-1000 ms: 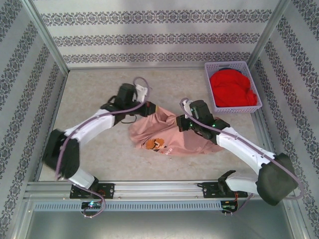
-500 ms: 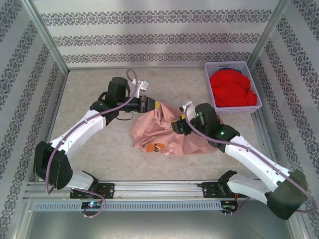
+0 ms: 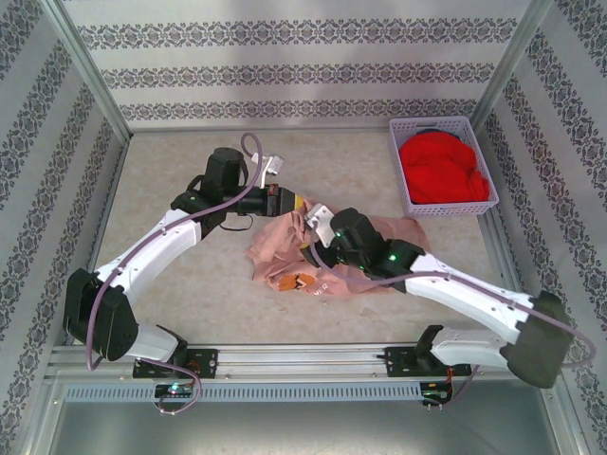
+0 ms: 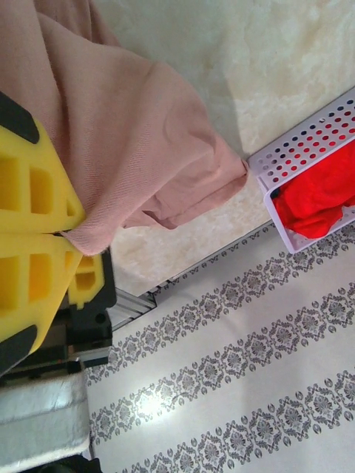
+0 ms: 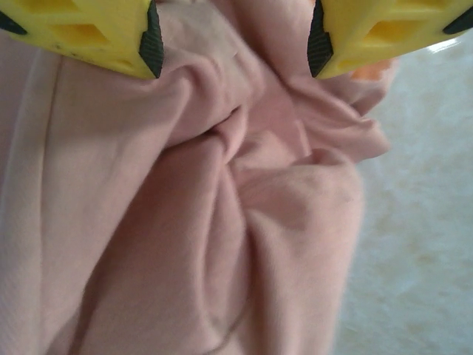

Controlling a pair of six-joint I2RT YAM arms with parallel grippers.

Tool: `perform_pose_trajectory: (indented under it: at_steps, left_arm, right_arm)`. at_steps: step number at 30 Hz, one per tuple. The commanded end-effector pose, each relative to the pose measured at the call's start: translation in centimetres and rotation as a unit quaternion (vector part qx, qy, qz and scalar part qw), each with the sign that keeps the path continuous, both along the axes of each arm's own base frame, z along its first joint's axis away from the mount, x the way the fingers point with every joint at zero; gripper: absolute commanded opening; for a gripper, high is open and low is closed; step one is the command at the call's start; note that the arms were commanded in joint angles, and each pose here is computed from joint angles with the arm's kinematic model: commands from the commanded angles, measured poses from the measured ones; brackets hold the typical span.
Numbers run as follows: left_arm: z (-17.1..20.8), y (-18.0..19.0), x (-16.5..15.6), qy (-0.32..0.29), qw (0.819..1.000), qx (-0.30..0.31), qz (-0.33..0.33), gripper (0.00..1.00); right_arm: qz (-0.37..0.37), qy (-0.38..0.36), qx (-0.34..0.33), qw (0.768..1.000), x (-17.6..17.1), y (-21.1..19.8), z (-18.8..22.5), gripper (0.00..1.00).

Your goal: Fold the inside-out t-shirt

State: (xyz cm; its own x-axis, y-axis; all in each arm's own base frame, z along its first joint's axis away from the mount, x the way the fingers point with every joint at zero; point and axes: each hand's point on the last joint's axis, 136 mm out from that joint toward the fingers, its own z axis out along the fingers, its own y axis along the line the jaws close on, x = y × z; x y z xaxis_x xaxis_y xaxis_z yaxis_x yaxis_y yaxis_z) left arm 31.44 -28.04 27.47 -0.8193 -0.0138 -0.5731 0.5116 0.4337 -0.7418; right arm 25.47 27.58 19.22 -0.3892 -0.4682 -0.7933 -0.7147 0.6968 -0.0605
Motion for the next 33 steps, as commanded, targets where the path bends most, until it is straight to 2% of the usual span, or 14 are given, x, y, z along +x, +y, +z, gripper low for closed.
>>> perform_pose_trajectory:
  at_steps: [1, 4, 6, 9, 11, 12, 13, 16, 19, 22, 26, 29, 33]
  left_arm:
    - [1.5, 0.5, 0.0, -0.015, 1.0, -0.005, 0.006, 0.0]
    - [1.2, 1.1, 0.5, -0.01, 0.999, 0.005, 0.029, 0.0]
    - [0.8, 2.0, 1.1, -0.006, 0.998, 0.013, 0.055, 0.0]
    - [0.2, 3.7, 2.3, -0.004, 0.994, 0.024, 0.102, 0.0]
    - [-1.0, 5.3, 3.3, -0.006, 0.987, 0.064, 0.148, 0.0]
    - [-1.9, 6.6, 3.8, -0.008, 0.978, 0.1, 0.182, 0.05]
    - [-2.8, 8.1, 4.3, -0.009, 0.967, 0.135, 0.217, 0.14]
    - [-3.8, 11.2, 4.4, -0.027, 0.939, 0.201, 0.28, 0.42]
    - [-3.2, 11.8, 2.5, -0.052, 0.932, 0.218, 0.286, 0.56]
    - [-3.2, 10.4, -0.3, -0.051, 0.944, 0.208, 0.25, 0.62]
    - [-4.3, 5.2, -2.9, -0.011, 0.986, 0.104, 0.134, 0.59]
    - [-5.6, 2.9, -3.0, 0.003, 0.993, 0.084, 0.078, 0.54]
    - [-6.2, 0.8, -1.7, 0.023, 0.997, 0.049, 0.053, 0.49]
  right_arm:
    - [-0.056, -0.034, -0.061, 0.996, 3.1, -0.7, -0.9, 0.49]
    - [-0.073, -0.036, -0.062, 0.995, 3.8, -0.6, -0.8, 0.13]
    - [-0.063, -0.035, -0.025, 0.997, 3.1, -0.6, 0.4, 0.0]
    - [-0.023, 0.004, 0.094, 0.995, 1.4, -0.5, 3.0, 0.0]
    - [0.014, 0.039, 0.19, 0.981, 0.4, -0.3, 4.9, 0.0]
    - [0.031, 0.059, 0.236, 0.97, 0.2, -0.4, 5.8, 0.0]
    - [0.041, 0.077, 0.266, 0.96, 0.1, -0.4, 6.3, 0.0]
    - [0.047, 0.099, 0.303, 0.947, 0.2, -0.5, 7.1, 0.0]
    - [0.043, 0.107, 0.318, 0.941, 0.8, -0.7, 7.3, 0.0]
    - [0.034, 0.115, 0.33, 0.936, 1.3, -0.9, 7.2, 0.0]
    - [0.035, 0.125, 0.344, 0.93, 1.6, -1.2, 6.9, 0.0]
    - [0.036, 0.13, 0.351, 0.927, 1.8, -1.6, 6.9, 0.0]
    - [0.038, 0.129, 0.36, 0.923, 1.7, -2.1, 7.3, 0.0]
